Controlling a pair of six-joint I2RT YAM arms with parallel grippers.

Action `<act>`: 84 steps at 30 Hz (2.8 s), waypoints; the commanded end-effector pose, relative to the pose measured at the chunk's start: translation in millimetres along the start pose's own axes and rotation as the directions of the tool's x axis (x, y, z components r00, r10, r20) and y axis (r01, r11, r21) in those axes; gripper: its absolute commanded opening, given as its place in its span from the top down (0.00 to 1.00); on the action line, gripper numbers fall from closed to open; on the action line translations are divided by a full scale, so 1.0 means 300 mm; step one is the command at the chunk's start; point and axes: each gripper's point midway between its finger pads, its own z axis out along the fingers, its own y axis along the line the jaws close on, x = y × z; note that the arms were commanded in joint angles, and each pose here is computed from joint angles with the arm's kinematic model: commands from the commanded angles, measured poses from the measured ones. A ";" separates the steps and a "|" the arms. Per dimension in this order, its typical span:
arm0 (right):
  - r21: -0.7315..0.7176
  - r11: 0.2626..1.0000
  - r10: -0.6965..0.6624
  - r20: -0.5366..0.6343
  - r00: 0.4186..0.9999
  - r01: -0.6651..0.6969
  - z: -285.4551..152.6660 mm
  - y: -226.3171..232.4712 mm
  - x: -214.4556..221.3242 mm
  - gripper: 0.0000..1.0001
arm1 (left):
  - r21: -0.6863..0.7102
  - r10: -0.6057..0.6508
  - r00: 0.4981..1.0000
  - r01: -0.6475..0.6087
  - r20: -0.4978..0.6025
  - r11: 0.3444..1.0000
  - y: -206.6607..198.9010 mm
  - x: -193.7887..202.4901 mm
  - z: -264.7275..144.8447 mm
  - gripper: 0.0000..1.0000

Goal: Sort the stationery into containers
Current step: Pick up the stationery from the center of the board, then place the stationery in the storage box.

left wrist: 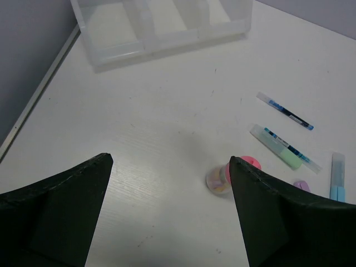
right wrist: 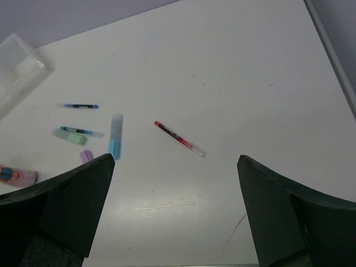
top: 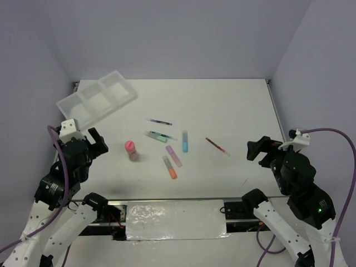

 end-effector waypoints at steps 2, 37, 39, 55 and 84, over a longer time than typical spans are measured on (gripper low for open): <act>-0.013 1.000 0.016 0.011 1.000 -0.016 -0.013 0.007 -0.017 0.00 | 0.032 -0.038 0.998 0.037 0.039 0.999 -0.021 -0.043 -0.008 0.01; -0.417 0.909 -0.087 -0.217 0.972 -0.012 0.075 0.283 0.212 0.00 | 0.028 0.052 0.987 -0.048 -0.153 0.998 -0.292 0.377 0.199 0.01; -0.420 0.908 -0.088 -0.223 0.971 -0.014 0.079 0.287 0.221 0.00 | 0.026 0.063 0.986 -0.060 -0.157 0.998 -0.304 0.393 0.215 0.01; -0.426 0.905 -0.089 -0.198 0.976 -0.004 0.064 0.283 0.201 0.00 | -0.071 0.058 0.981 -0.072 -0.186 0.995 -0.298 0.475 0.360 0.66; -0.608 0.792 -0.100 -0.215 0.972 -0.053 0.036 0.387 0.265 0.00 | -0.591 -0.259 0.951 0.113 -0.168 0.799 0.253 -0.274 1.093 0.91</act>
